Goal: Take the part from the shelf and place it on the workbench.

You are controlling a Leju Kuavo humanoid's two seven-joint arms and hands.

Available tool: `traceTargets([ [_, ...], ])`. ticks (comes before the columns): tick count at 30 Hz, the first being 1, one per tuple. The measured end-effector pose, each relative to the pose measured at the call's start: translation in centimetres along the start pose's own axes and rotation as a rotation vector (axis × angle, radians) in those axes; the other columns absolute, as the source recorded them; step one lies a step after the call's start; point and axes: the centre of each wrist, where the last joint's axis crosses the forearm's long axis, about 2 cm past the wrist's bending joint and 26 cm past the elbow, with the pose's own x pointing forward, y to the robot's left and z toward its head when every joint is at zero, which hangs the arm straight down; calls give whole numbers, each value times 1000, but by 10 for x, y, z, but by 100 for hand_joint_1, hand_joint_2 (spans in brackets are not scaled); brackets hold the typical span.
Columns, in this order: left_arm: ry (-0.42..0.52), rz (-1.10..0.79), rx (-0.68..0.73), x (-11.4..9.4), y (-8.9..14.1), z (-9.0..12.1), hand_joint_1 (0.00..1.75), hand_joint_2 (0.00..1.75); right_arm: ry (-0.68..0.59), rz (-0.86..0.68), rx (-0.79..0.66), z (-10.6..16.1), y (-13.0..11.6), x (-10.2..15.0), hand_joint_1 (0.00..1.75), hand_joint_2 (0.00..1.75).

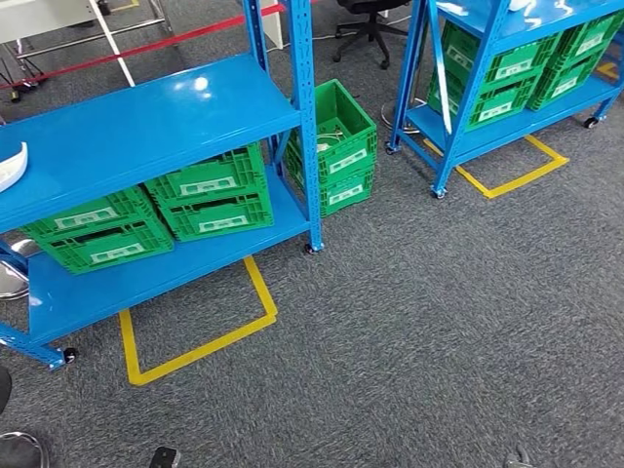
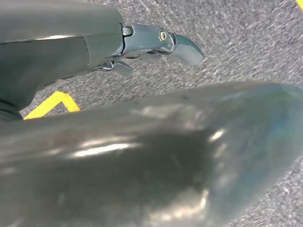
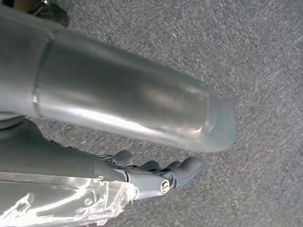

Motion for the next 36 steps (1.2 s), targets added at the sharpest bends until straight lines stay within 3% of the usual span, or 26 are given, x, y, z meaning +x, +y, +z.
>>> traceTargets([
  [36, 4, -15, -1, 2, 0, -1, 0, 0, -5, 24, 22, -1, 1, 1, 0, 0],
])
